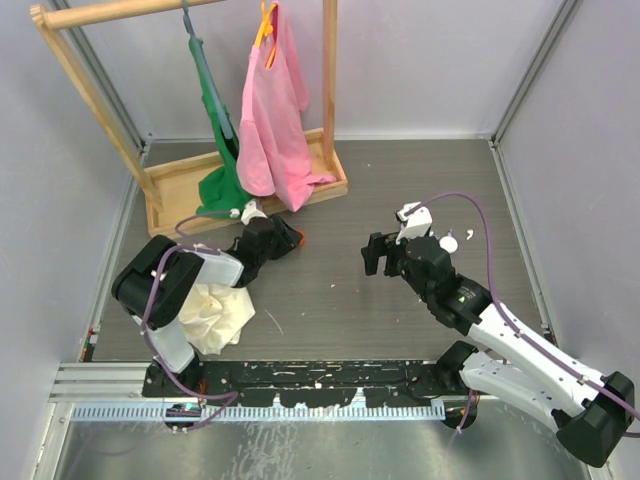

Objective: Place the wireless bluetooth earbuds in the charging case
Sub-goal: Place the charging case at the center of the board, then move the charging case to the center of the board.

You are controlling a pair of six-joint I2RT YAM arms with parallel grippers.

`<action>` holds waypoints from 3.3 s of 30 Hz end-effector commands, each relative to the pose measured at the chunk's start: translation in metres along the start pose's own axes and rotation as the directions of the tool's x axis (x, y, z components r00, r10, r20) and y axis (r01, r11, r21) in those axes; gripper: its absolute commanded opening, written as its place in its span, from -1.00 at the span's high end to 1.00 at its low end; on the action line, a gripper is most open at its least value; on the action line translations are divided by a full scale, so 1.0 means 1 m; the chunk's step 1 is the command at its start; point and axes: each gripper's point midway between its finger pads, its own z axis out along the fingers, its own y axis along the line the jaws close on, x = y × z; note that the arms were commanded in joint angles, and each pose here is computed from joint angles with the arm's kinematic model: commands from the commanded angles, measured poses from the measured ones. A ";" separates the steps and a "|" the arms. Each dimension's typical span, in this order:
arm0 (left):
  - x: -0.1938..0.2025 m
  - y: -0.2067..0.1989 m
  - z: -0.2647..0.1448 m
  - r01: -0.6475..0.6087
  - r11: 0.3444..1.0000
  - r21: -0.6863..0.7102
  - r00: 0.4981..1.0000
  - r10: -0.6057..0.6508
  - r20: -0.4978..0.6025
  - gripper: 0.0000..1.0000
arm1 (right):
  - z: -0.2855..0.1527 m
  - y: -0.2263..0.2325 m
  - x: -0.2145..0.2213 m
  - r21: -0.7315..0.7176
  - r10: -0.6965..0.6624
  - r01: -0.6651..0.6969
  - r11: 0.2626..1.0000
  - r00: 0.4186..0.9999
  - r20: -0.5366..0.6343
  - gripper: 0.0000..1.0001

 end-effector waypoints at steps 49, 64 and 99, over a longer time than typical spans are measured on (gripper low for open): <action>-0.097 0.001 -0.197 -0.330 0.944 0.030 0.874 0.293 0.388 -0.96 | 0.035 -0.141 0.032 0.549 0.294 -0.190 0.814 0.950 -0.106 -1.00; -0.086 0.014 -0.190 -0.398 0.917 0.014 0.851 0.364 0.378 -0.96 | 0.050 -0.242 0.056 0.719 0.431 -0.273 0.640 0.902 -0.041 -0.84; -0.078 0.014 -0.184 -0.427 0.904 0.026 0.850 0.391 0.354 -0.97 | 0.077 -0.282 0.085 0.778 0.502 -0.307 0.548 0.865 -0.013 -0.26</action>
